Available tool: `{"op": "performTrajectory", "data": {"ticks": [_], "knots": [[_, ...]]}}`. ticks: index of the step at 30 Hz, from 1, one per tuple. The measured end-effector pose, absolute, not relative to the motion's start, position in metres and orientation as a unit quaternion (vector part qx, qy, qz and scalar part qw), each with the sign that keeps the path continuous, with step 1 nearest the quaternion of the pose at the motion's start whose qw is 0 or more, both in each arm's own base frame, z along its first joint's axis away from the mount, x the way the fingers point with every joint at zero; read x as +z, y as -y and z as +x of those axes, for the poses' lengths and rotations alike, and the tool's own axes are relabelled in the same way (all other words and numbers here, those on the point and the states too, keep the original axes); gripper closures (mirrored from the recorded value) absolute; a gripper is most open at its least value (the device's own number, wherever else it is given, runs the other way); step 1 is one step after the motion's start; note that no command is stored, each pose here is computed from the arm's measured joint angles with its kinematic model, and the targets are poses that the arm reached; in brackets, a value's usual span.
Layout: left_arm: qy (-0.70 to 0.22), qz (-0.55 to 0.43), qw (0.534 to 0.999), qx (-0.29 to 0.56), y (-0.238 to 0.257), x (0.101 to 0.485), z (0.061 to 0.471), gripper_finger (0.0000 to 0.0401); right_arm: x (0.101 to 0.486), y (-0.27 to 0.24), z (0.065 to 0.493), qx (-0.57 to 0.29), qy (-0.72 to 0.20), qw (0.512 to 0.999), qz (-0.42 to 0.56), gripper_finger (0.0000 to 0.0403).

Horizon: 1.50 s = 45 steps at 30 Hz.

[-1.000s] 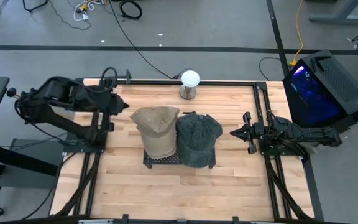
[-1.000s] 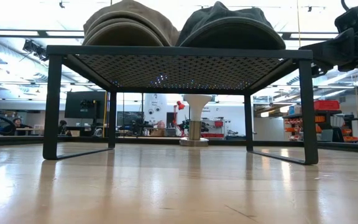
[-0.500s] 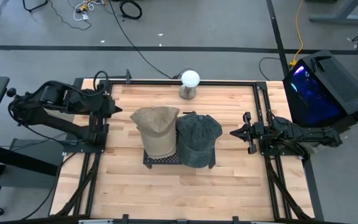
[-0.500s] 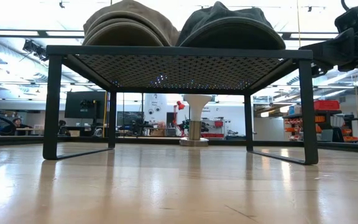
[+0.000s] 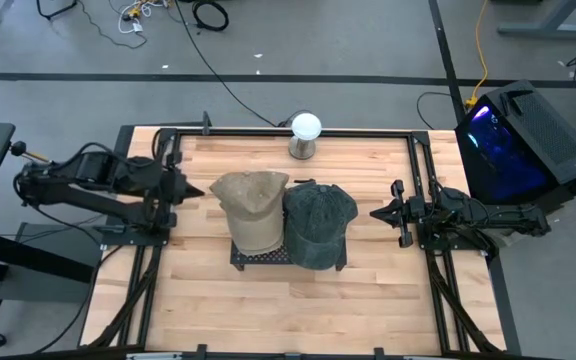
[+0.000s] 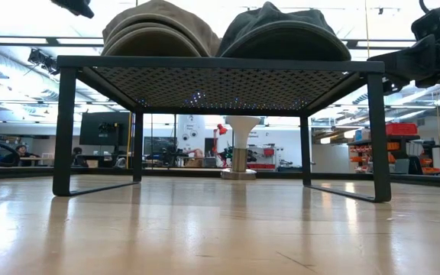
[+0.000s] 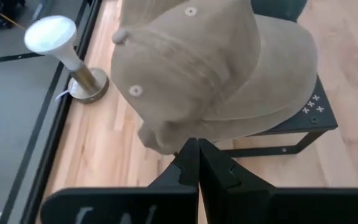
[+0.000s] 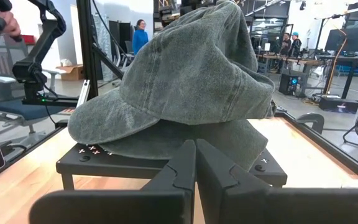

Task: Pick & Place hat
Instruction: Return to Home Position

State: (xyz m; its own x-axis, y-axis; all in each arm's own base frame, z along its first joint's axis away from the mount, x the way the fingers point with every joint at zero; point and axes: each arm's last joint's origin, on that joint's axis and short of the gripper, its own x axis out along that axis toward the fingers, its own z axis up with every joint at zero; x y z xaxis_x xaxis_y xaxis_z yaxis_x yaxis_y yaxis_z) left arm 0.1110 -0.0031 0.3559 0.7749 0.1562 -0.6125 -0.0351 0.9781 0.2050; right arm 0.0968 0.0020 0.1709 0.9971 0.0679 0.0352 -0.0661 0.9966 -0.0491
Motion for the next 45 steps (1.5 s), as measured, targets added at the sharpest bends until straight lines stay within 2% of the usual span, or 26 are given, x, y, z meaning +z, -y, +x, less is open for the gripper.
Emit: {"op": "performTrajectory", "data": {"ticks": [11,27,35,45], "knots": [[-0.263,0.052,0.963,0.037,0.003,0.308,0.096,0.0401,0.171,-0.002,0.097,0.034,0.018,0.999,-0.024,0.0388],[-0.209,0.046,0.977,0.018,0.006,0.231,0.109,0.04,0.171,-0.002,0.097,0.034,0.018,0.999,-0.024,0.0388],[-0.205,0.065,0.976,0.014,0.005,0.22,0.106,0.04,0.171,-0.002,0.097,0.034,0.018,0.999,-0.024,0.0388],[-0.15,0.046,0.988,0.019,0.004,0.228,0.093,0.04,0.171,-0.002,0.097,0.034,0.018,0.999,-0.024,0.0388]]}}
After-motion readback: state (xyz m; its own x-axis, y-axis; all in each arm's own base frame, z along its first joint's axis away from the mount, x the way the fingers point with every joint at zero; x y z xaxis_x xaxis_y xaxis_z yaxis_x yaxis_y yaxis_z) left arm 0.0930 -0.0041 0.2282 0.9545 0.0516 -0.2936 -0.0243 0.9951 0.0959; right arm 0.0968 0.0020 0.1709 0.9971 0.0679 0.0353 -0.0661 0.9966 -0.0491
